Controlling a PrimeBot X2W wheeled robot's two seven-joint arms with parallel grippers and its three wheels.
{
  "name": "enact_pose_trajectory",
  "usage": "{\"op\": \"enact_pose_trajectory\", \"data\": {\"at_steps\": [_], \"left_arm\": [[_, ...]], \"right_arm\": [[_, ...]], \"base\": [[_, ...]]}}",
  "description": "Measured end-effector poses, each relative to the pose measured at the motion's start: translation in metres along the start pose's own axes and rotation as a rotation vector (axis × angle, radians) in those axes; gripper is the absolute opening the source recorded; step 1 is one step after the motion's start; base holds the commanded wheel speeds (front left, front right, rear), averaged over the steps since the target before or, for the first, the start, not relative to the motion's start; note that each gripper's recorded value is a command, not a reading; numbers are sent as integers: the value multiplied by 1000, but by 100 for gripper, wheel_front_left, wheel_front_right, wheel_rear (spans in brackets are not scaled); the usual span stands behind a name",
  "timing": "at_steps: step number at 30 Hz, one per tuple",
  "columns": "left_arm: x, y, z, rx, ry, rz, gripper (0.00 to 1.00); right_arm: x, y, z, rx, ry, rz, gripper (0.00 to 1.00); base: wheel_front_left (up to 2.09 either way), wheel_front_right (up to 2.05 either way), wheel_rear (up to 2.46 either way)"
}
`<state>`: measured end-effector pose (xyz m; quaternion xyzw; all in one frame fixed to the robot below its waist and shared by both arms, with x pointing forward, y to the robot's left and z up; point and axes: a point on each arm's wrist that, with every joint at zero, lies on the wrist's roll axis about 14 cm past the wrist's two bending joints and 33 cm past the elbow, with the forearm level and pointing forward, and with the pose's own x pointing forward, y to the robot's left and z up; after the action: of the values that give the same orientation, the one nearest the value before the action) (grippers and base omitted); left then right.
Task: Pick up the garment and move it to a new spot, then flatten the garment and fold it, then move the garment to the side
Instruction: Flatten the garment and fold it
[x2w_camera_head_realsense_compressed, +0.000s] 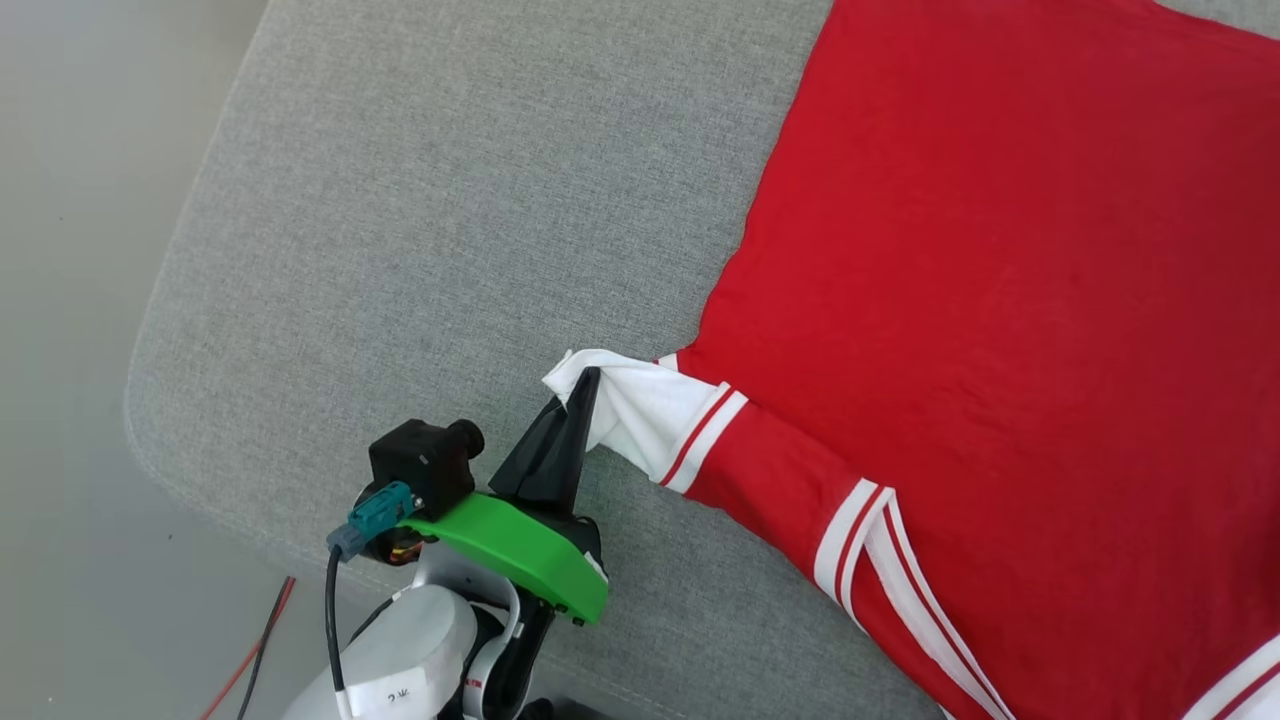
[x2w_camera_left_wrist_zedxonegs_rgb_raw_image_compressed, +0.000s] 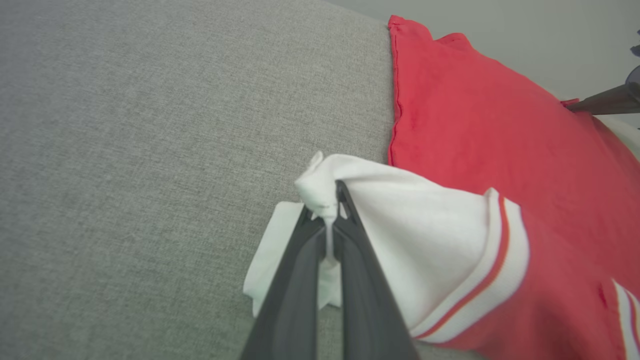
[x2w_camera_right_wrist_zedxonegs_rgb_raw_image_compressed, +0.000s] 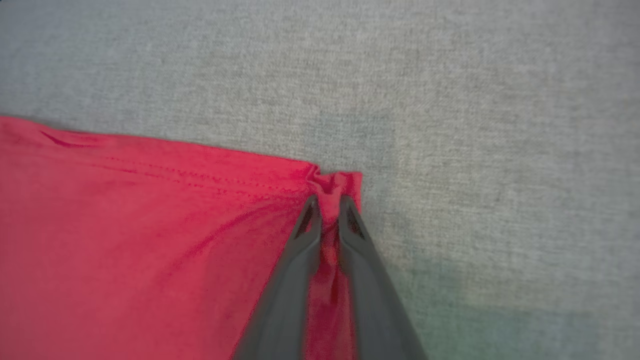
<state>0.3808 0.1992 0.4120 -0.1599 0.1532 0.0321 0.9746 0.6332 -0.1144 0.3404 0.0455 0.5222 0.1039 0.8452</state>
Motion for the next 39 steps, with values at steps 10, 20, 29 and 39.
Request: {"op": "enact_pose_trajectory", "data": {"at_steps": [10,20,29,39], "left_arm": [[-26,5,2,4,-11,9,0],[-60,10,-6,8,14,8,0],[-61,-4,-12,18,43,-53,0],[-55,-24,-9,56,55,-138,0]], "right_arm": [[-45,-1,-20,16,-3,-14,0],[-119,-63,-91,68,-104,-83,0],[-178,-122,-196,219,-163,-149,0],[-220,-115,-321,470,-193,-185,0]], "base": [[0,0,0],[0,0,0],[0,0,0],[0,0,0]]}}
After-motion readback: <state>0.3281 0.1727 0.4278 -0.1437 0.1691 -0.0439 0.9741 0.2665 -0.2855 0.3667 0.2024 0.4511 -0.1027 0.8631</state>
